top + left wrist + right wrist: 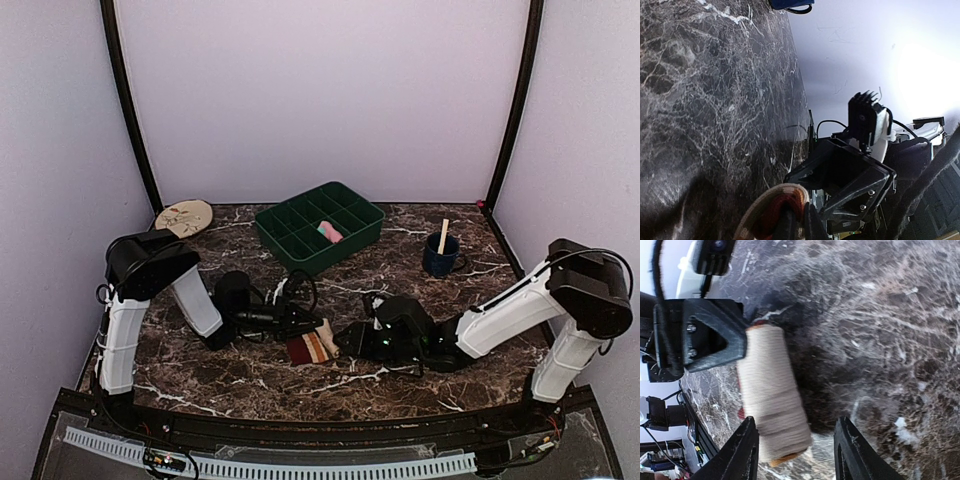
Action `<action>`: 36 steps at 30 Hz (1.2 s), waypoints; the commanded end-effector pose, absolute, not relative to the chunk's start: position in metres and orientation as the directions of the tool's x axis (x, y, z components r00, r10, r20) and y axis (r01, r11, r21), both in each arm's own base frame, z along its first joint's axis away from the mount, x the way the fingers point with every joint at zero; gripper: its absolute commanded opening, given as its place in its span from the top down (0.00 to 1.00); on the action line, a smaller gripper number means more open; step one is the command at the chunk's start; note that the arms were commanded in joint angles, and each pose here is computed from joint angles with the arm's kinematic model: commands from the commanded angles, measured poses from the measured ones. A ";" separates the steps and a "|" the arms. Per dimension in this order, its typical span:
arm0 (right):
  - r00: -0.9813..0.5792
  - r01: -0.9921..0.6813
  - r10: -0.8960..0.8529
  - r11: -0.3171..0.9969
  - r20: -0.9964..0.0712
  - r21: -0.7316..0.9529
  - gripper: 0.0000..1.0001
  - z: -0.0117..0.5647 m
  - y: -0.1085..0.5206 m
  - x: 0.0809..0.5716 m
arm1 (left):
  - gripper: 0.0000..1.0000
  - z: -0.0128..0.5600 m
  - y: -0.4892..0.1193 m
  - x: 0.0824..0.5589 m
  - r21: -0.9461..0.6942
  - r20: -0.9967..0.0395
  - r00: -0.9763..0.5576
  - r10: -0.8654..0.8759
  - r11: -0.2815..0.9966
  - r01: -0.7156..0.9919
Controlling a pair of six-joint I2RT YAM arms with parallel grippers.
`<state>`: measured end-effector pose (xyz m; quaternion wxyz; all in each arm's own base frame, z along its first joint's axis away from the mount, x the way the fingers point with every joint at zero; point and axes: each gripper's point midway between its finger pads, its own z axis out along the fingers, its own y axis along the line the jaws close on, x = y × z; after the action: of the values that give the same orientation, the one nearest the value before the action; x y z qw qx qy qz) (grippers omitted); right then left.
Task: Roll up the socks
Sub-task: Roll the sock at the center of the board.
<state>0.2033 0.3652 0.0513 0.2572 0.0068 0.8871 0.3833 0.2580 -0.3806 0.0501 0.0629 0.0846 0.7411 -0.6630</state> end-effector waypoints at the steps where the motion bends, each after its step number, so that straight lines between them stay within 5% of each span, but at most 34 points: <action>1: -0.878 -0.158 0.261 0.634 -0.402 0.757 0.52 0.052 0.369 0.205 | 1.00 -0.002 -0.366 0.250 -0.967 -0.093 -0.995 0.034 0.235 0.098; 27: -0.950 -0.126 0.197 0.463 -0.241 0.877 0.50 0.028 0.391 0.191 | 1.00 -0.031 -0.349 0.239 -0.950 -0.061 -0.998 -0.009 0.308 0.056; 36: -0.957 -0.113 0.189 0.461 -0.222 0.880 0.58 0.022 0.395 0.191 | 1.00 -0.037 -0.345 0.234 -0.951 -0.050 -0.999 -0.011 0.307 0.044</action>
<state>0.1924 0.3945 0.0333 0.1613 0.0205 0.8358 0.5244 0.2567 -0.3722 0.0473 0.1070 0.0843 0.7328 -0.6666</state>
